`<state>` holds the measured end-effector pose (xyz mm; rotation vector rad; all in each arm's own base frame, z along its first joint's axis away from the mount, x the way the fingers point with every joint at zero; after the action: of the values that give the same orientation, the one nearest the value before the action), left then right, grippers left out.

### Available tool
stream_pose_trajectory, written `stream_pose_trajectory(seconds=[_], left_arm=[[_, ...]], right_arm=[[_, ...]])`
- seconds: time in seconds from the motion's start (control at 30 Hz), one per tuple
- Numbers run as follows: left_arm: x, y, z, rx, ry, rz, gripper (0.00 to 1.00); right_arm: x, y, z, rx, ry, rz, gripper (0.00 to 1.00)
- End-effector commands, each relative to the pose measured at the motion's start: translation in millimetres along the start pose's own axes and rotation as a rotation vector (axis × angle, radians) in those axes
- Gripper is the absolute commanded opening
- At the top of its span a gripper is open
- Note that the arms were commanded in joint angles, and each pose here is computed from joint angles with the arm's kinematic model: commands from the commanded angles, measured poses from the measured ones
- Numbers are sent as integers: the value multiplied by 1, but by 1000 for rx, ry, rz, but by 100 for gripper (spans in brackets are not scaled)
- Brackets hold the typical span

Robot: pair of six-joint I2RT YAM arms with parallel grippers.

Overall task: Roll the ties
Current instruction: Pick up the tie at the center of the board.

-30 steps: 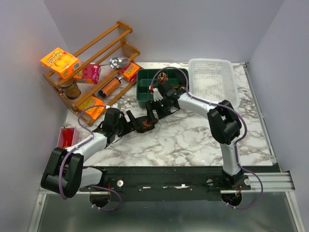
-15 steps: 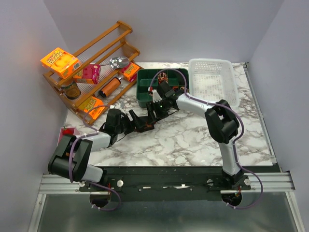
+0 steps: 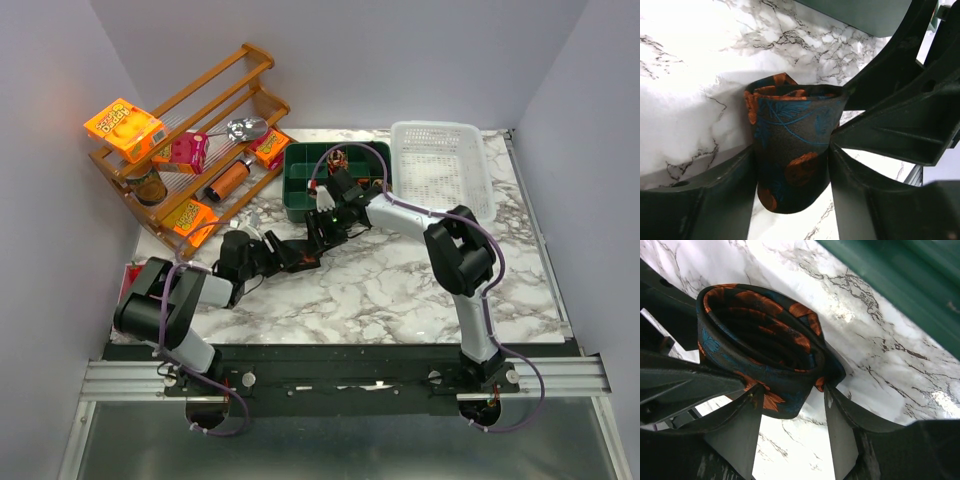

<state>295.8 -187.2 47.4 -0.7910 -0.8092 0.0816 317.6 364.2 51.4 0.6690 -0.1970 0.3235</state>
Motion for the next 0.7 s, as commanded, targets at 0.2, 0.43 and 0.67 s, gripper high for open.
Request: stream_pose_trajectory(seconds=[0.2, 0.43, 0.67], left_arm=[[1, -29, -3, -192, -42, -18, 49], [2, -38, 2, -213, -46, -35, 45], [6, -50, 13, -254, -61, -54, 45]], right_arm=[[-13, 8, -3, 66, 35, 16, 57], [-6, 25, 28, 81, -34, 34, 62], [10, 49, 82, 73, -173, 90, 89]])
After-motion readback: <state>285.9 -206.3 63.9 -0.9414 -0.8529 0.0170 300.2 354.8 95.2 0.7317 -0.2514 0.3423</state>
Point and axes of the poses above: each gripper's point midway between its finger pads, its own z axis back along the fingers, its own y axis along the line the jaws close on, x = y × z, the point moved 1 cm from there along z, back along the fingers, and after that the axes turned 12 degrees about -z, right-handed, at the moved point
